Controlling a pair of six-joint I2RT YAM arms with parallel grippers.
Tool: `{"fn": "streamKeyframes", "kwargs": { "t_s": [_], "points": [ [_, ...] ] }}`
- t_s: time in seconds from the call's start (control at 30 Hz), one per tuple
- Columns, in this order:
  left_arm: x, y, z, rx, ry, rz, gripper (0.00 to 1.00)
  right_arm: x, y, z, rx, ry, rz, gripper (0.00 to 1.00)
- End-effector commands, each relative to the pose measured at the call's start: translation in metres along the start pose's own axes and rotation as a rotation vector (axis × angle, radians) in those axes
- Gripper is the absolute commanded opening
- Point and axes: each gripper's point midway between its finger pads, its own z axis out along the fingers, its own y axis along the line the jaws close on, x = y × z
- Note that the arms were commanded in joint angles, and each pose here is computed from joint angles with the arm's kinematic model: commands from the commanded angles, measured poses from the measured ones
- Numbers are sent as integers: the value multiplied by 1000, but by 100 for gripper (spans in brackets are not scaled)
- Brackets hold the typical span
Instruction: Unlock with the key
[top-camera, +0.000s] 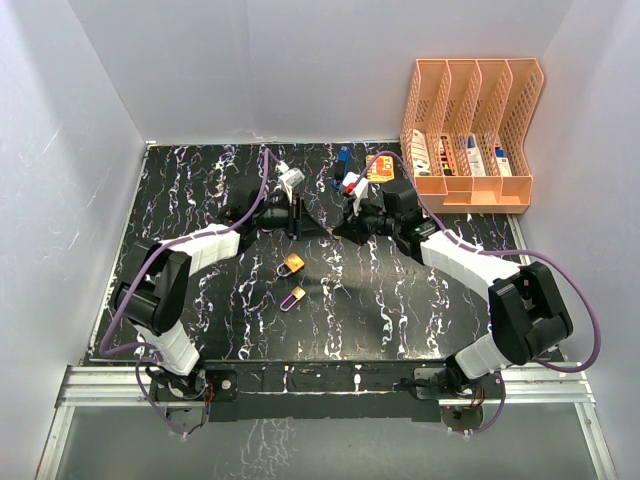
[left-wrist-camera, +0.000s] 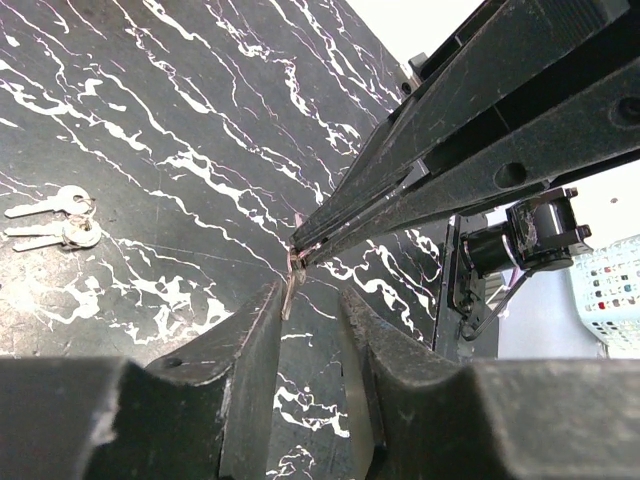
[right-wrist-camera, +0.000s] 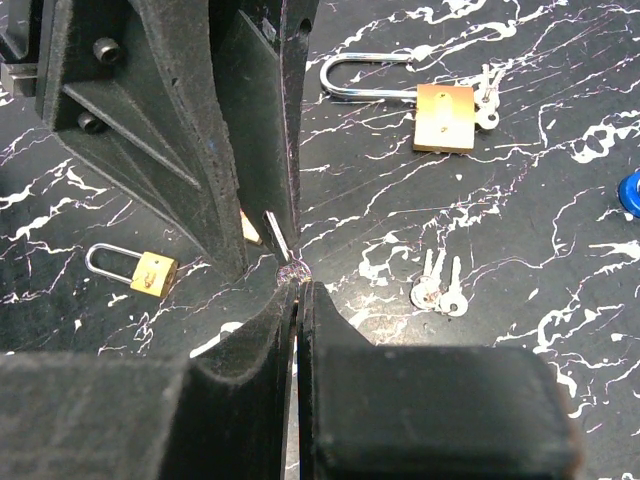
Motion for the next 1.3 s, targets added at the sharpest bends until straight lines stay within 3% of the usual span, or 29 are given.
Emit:
{"fn": "streamKeyframes", "kwargs": {
  "t_s": [0.0,0.3,0.7,0.83,0.87,0.9,1.0,1.1,1.27],
  "points": [
    [-17,-12,1,33,-20,60,25,-29,-4,1,-6,-61,-61,0],
    [-16,-8,1,16,-20,53,0,-27,-2,1,-13,-55,-59,0],
    [-13,-2,0,-22,-41,30,0,-31,-7,1,21,-63,-27,1],
    [-14,2,-1,-53,-84,4,0,-38,-17,-1,76,-96,41,14],
    [-14,3,-1,-58,-95,-2,0,-41,-21,-2,99,-113,70,20],
    [-15,4,-2,-67,-110,-6,0,-44,-25,-5,114,-131,99,35],
    [-19,5,-3,-82,-138,-12,0,-53,-29,-14,102,-199,160,48],
    [-24,4,-2,-81,-165,-13,0,-61,-35,-24,111,-284,248,56],
    [-36,-2,-3,-53,-243,-41,0,-62,-50,-32,97,-381,506,57]
  ]
}}
